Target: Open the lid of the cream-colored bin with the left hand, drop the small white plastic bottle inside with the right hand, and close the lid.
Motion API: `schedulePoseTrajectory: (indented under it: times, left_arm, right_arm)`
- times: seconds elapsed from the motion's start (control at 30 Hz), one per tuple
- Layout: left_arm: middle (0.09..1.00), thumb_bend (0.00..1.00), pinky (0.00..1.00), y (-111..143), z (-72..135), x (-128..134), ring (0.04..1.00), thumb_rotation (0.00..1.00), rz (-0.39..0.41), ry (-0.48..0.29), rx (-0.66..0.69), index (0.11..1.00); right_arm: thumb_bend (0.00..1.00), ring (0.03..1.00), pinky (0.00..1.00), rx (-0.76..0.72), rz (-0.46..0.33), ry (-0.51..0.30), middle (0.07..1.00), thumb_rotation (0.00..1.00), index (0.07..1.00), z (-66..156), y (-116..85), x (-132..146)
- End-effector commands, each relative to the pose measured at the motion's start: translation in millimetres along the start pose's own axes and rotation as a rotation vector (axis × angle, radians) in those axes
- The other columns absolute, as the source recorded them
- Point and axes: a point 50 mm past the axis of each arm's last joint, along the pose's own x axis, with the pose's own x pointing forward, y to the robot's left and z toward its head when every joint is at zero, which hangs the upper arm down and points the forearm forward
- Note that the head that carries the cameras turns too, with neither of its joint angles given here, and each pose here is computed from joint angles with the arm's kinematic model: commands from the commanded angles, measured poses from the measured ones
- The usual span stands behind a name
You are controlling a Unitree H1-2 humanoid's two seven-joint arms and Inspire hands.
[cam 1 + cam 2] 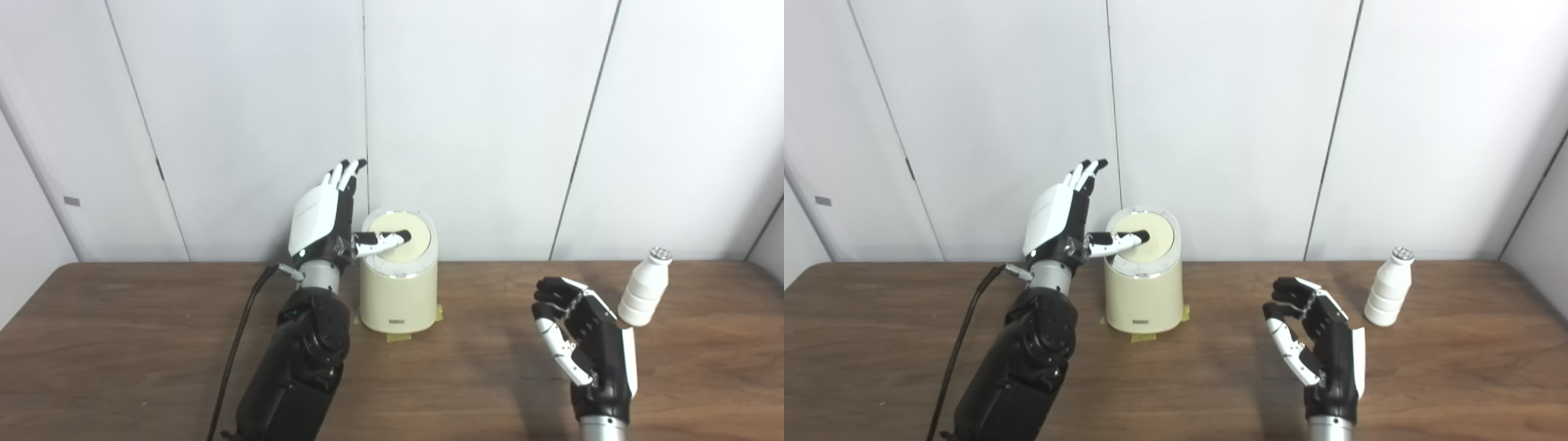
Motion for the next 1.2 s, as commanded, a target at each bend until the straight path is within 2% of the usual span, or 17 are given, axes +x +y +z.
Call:
schedulePoseTrajectory:
  times: [0.0,0.17,0.27,0.5,0.67,0.77,0.83,0.87,0.9,1.0,1.17]
  left_arm:
    - [1.0,0.89,1.0,15,23,16,1.0,0.21,0.072,-0.077,0.02,0.962]
    - [1.0,0.91,1.0,6,12,17,1.0,0.12,0.063,-0.043,0.103,0.959]
    - [1.0,0.91,1.0,2,7,18,1.0,0.12,0.051,-0.015,0.139,0.966]
    - [0.992,0.9,1.0,-3,7,19,1.0,0.13,0.044,0.005,0.231,0.966]
    - [0.994,0.92,0.99,-5,9,18,1.0,0.04,0.046,0.004,0.316,0.973]
    - [0.997,0.92,1.0,-4,11,17,1.0,0.02,0.043,0.002,0.319,0.976]
    - [0.995,0.88,1.0,-3,13,17,1.0,0.2,0.039,-0.003,0.301,0.967]
    - [0.994,0.88,1.0,-2,13,16,1.0,0.26,0.037,-0.009,0.301,0.963]
    - [0.99,0.89,1.0,-1,13,17,1.0,0.35,0.036,-0.013,0.304,0.956]
    - [0.985,0.93,1.0,1,14,17,1.0,0.53,0.026,-0.014,0.297,0.945]
    - [0.976,0.95,1.0,2,14,19,0.991,0.63,0.019,-0.013,0.301,0.937]
  right_arm:
    - [0.26,0.65,0.58,0.038,0.016,-0.085,0.655,0.3,0.62,15,8,11]
    - [0.26,0.648,0.58,0.026,0.009,-0.091,0.654,0.32,0.611,17,9,12]
    - [0.25,0.647,0.57,0.02,0.005,-0.088,0.653,0.3,0.611,19,10,11]
    - [0.25,0.646,0.57,0.042,0.006,-0.085,0.653,0.27,0.61,22,11,10]
    - [0.24,0.644,0.57,0.04,0.008,-0.088,0.653,0.26,0.612,23,12,10]
    - [0.25,0.642,0.57,0.038,0.01,-0.091,0.652,0.27,0.613,22,12,10]
    - [0.25,0.637,0.56,0.037,0.008,-0.096,0.647,0.28,0.61,21,12,10]
    - [0.25,0.635,0.56,0.039,0.009,-0.095,0.646,0.28,0.609,21,12,10]
    - [0.25,0.636,0.56,0.041,0.009,-0.093,0.646,0.28,0.609,21,13,11]
    - [0.25,0.64,0.57,0.045,0.009,-0.086,0.647,0.29,0.607,22,14,11]
    - [0.25,0.642,0.57,0.042,0.009,-0.089,0.651,0.28,0.611,22,14,12]
